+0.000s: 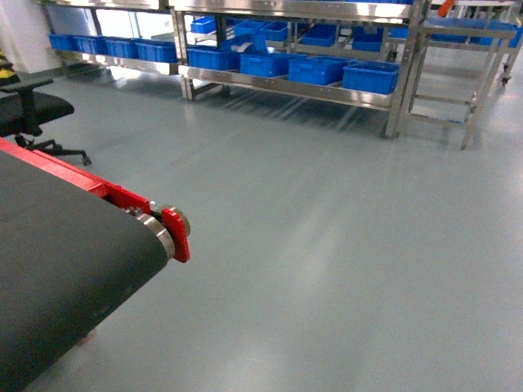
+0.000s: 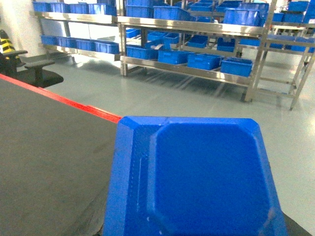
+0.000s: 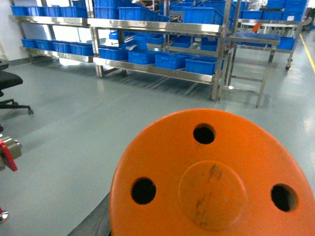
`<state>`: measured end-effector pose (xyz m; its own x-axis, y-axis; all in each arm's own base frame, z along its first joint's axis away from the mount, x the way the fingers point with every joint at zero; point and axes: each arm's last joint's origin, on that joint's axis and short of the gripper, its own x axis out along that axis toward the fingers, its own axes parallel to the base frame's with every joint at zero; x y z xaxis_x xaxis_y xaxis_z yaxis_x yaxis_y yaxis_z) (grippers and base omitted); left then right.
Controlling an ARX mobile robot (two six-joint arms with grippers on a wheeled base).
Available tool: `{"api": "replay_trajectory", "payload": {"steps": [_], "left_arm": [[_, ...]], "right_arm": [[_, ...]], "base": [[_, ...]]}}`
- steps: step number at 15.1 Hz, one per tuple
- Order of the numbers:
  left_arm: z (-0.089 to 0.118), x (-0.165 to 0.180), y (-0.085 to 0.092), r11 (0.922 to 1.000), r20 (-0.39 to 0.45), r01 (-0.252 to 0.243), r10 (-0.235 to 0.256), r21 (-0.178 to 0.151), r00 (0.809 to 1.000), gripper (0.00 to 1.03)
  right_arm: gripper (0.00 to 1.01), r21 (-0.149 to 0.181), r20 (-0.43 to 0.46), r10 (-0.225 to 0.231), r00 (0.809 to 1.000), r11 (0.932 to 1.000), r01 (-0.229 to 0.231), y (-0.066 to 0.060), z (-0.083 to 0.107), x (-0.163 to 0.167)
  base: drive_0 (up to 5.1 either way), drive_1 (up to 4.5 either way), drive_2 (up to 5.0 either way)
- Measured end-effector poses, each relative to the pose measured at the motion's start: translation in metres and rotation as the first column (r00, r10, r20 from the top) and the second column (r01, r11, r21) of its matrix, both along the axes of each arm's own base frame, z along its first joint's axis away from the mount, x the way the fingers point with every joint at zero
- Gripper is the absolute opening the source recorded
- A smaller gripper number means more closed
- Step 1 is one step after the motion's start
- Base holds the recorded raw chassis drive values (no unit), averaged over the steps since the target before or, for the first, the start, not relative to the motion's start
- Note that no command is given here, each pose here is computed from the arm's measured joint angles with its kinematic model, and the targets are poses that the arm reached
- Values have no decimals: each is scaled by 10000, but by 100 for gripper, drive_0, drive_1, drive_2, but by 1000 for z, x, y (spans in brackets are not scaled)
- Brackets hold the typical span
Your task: Sort blue parts and orange caps into right shelf containers
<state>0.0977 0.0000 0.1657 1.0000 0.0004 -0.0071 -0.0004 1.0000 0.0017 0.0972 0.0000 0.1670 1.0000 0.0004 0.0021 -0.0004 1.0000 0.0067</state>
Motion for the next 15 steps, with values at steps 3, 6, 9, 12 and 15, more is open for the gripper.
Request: {"api": "replay_trajectory", "payload": {"steps": [3, 6, 9, 12, 15], "left_arm": [[0, 0, 0, 10000, 0, 4, -4, 4, 10000, 43], [0, 0, 0, 10000, 0, 0, 0, 4, 10000, 43], [0, 0, 0, 10000, 0, 4, -4, 4, 10000, 43], [0, 0, 0, 10000, -4, 0, 0, 4, 10000, 43], [0, 0, 0, 10000, 0, 4, -4, 4, 10000, 43]], "right_arm": [[46, 0, 0, 0, 10000, 10000, 0, 0, 0, 0], [46, 0, 0, 0, 10000, 10000, 0, 0, 0, 0], [46, 0, 0, 0, 10000, 10000, 0, 0, 0, 0], [46, 0, 0, 0, 10000, 10000, 0, 0, 0, 0], [46, 0, 0, 0, 10000, 10000, 0, 0, 0, 0]], "base": [[-164, -164, -164], [-154, -154, -154], [-154, -154, -154], [-164, -164, -164], [-159, -159, -159]]}}
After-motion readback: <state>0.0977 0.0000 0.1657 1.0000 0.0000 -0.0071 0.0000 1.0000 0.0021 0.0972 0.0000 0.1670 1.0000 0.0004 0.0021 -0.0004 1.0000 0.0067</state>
